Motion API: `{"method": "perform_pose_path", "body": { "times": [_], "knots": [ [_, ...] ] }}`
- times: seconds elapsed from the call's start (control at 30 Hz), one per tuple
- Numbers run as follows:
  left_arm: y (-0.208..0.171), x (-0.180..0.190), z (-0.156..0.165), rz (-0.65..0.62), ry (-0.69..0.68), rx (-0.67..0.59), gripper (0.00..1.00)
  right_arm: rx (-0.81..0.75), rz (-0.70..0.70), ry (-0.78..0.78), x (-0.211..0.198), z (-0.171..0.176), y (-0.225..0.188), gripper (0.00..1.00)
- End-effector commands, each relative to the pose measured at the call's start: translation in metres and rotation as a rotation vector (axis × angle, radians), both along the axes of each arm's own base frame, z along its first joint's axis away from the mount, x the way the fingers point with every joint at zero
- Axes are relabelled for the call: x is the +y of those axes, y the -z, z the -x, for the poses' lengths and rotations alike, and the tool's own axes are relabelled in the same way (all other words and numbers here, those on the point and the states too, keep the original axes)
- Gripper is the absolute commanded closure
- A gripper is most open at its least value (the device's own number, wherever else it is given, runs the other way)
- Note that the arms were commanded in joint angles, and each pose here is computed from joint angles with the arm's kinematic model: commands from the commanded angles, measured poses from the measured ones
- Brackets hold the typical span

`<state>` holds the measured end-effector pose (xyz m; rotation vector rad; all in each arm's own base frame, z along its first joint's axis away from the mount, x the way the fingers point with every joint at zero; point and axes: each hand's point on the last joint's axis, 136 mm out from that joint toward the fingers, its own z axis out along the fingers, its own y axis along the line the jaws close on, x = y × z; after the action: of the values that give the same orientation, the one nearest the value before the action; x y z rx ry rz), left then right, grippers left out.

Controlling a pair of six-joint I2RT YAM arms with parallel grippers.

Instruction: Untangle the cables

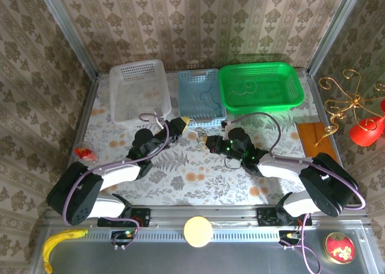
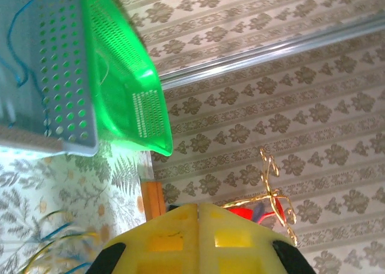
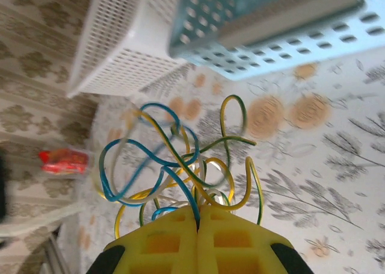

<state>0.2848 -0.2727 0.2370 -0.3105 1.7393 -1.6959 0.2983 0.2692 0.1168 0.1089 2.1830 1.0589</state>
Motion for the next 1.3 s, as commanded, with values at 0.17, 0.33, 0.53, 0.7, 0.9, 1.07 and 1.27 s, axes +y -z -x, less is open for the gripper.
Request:
{"method": "perform_pose_path", "body": {
  "times": [0.17, 0.33, 0.53, 0.7, 0.9, 1.07, 1.27],
  "knots": [
    [-0.034, -0.011, 0.005, -0.12, 0.068, -0.207, 1.0, 0.058, 0.109, 0.001, -0.009, 0.004, 0.035, 0.62],
    [-0.037, -0.014, 0.005, -0.134, 0.084, -0.218, 1.0, 0.039, 0.126, -0.024, -0.013, 0.002, 0.017, 0.46],
    [-0.048, -0.016, 0.005, -0.134, 0.09, -0.229, 1.0, -0.059, 0.11, -0.05, -0.02, -0.006, -0.044, 0.39],
    [-0.074, -0.021, 0.008, -0.122, 0.118, -0.291, 1.0, -0.132, 0.073, -0.051, -0.027, -0.019, -0.104, 0.37],
    [-0.094, -0.026, 0.009, -0.11, 0.133, -0.355, 1.0, -0.215, -0.006, -0.055, -0.033, -0.031, -0.176, 0.36],
    [-0.094, -0.029, 0.008, -0.112, 0.141, -0.375, 1.0, -0.26, -0.051, -0.106, -0.027, -0.029, -0.202, 0.35],
    [-0.091, -0.034, 0.007, -0.081, 0.163, -0.393, 1.0, -0.281, -0.058, -0.182, -0.022, -0.021, -0.194, 0.34]
  ]
}}
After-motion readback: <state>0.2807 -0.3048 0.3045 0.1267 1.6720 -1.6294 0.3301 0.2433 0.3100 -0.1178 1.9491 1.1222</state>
